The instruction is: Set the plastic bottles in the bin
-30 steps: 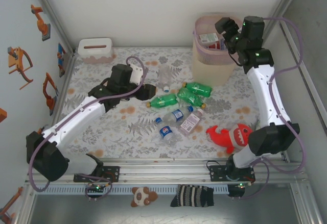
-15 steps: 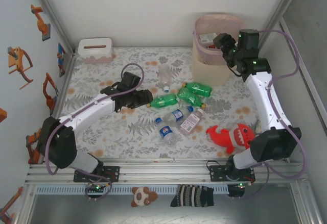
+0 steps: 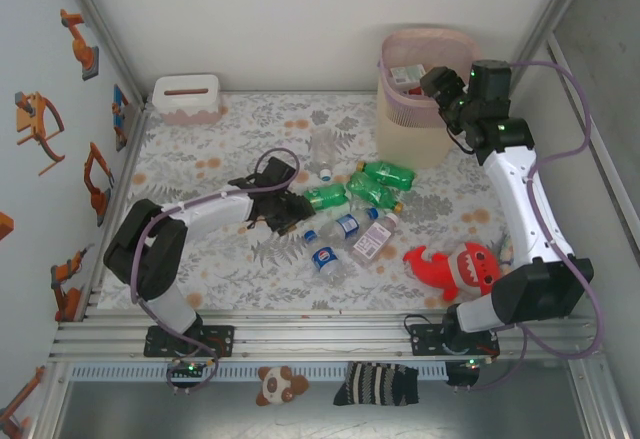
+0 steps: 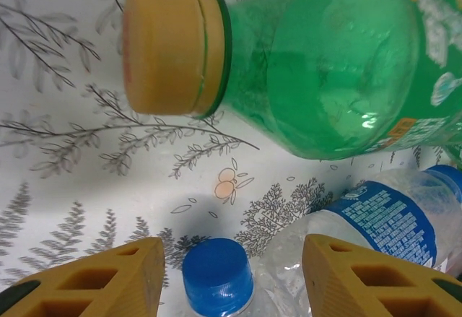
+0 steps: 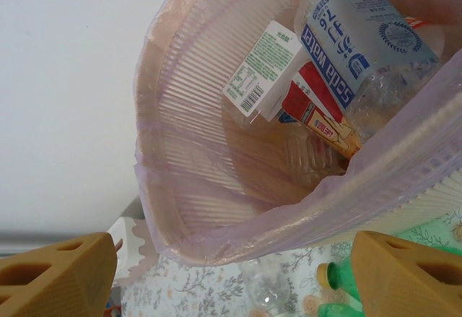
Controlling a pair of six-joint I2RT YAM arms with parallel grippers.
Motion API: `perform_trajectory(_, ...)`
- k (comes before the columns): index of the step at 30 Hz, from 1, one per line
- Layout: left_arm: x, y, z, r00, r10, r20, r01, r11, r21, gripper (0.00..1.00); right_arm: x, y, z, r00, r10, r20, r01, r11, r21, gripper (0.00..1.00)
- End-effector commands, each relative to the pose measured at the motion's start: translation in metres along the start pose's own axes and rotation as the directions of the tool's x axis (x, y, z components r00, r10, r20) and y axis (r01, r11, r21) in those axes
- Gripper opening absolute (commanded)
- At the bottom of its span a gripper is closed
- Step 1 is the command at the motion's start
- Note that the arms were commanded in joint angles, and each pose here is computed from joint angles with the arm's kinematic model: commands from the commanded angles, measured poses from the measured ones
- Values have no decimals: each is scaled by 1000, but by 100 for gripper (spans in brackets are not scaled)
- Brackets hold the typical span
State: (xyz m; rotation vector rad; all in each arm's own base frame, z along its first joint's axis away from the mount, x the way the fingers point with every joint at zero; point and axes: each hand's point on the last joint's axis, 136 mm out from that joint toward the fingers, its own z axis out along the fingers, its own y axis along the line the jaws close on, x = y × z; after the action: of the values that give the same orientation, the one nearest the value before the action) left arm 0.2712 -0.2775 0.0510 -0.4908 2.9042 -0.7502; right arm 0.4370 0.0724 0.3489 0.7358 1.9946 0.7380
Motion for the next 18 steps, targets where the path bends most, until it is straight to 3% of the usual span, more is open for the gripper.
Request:
perform_trajectory(1, 13, 1, 11, 995, -63, -71, 64, 998, 12, 52, -3, -2, -9, 1000, -10, 22, 10, 1000, 3, 83)
perform_trajectory(18, 28, 11, 34, 982, -124, -140, 124, 992, -12, 42, -2, -3, -12, 1000, -5, 24, 5, 1000, 2, 83)
